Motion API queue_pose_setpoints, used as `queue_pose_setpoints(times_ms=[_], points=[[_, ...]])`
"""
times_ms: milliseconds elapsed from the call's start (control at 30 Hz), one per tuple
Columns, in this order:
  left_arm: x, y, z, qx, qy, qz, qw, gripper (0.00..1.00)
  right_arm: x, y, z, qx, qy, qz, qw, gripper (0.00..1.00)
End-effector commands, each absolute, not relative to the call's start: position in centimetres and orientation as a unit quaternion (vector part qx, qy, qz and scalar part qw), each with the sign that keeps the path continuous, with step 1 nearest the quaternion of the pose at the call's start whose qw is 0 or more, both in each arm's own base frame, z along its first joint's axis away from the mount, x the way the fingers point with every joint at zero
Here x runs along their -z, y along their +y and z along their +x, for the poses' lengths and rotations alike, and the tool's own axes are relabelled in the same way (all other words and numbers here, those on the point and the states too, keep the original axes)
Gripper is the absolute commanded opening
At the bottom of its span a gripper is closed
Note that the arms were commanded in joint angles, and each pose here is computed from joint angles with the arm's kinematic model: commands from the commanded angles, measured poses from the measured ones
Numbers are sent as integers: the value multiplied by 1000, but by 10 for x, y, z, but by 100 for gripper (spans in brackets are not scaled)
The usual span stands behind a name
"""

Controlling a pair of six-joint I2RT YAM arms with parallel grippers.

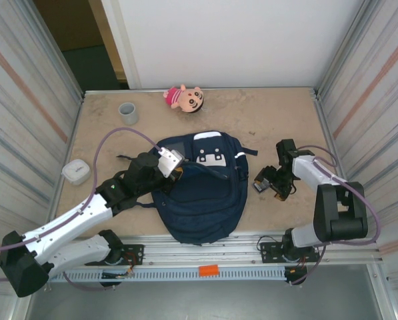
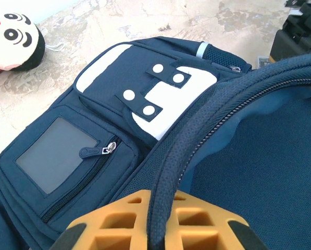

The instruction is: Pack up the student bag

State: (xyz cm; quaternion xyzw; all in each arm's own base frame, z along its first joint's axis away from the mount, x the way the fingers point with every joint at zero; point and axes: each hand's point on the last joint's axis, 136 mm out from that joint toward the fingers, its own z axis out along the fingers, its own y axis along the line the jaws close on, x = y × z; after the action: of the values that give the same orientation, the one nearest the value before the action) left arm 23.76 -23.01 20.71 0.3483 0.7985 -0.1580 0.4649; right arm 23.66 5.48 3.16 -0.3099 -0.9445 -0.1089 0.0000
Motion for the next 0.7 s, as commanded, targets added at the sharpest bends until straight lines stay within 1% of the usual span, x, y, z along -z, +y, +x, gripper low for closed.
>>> queue_pose_setpoints(times_ms=[0, 233, 467, 667], points=[[-219, -219, 241, 142, 798, 326, 487, 0, -32, 54, 248, 100, -946, -308, -8, 81], [-222, -213, 241, 131, 798, 327, 490, 0, -29, 67, 263, 115, -951, -287, -7, 81], [-223, -210, 240, 127, 797, 325, 493, 0, -21, 70, 274, 107, -956, -272, -2, 79], [-222, -208, 240, 124, 797, 323, 496, 0, -20, 67, 287, 93, -961, -259, -9, 73]])
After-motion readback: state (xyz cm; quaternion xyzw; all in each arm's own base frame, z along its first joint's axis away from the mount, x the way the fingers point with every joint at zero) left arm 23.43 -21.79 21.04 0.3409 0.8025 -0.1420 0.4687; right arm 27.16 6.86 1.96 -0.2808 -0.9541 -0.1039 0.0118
